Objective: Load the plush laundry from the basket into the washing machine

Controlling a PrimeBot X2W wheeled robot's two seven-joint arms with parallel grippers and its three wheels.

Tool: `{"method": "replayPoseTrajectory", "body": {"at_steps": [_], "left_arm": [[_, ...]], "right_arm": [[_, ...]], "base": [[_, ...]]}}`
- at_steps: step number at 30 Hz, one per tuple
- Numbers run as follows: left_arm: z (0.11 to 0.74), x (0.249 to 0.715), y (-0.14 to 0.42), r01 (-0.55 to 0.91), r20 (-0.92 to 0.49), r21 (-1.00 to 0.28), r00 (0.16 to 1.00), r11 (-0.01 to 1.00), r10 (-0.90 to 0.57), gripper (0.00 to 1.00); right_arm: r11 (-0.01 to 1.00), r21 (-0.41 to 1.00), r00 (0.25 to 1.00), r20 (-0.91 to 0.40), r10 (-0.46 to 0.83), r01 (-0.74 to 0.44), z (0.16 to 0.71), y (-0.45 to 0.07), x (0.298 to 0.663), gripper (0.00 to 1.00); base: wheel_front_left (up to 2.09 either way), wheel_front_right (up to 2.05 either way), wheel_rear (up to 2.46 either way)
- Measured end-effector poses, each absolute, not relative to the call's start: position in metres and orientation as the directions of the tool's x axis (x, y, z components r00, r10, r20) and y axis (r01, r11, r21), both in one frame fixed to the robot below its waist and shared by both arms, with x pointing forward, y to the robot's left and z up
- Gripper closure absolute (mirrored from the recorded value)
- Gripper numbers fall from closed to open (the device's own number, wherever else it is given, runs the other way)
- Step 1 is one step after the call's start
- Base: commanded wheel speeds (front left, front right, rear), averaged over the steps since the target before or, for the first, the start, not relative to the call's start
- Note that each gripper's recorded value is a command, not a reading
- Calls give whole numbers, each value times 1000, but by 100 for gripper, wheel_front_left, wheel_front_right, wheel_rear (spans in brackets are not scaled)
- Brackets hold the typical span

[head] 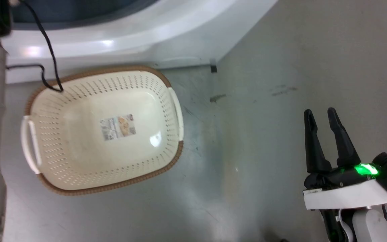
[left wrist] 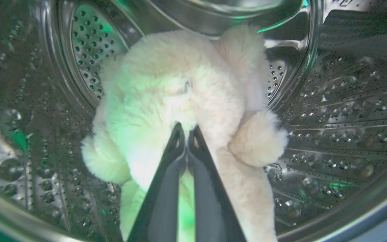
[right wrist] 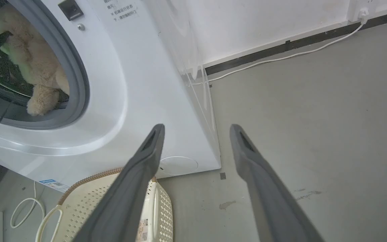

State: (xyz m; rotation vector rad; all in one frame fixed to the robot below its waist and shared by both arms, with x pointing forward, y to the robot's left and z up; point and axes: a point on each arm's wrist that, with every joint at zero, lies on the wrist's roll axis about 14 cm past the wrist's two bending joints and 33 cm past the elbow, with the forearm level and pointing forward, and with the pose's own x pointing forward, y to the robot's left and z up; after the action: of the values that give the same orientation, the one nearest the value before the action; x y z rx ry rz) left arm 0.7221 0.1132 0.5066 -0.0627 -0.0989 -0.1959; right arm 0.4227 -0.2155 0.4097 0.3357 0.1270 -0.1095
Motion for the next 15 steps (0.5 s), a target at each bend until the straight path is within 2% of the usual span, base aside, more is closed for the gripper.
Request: {"method": "replayPoseTrajectory", "body": {"at_steps": [15], "left_arm": [[485,779,105,191,131,-44,974,981,-184,100]], "right_arm": [[937,291,965,-229,-126,192,380,-229,417,0]], "base": [[0,0,0]]}}
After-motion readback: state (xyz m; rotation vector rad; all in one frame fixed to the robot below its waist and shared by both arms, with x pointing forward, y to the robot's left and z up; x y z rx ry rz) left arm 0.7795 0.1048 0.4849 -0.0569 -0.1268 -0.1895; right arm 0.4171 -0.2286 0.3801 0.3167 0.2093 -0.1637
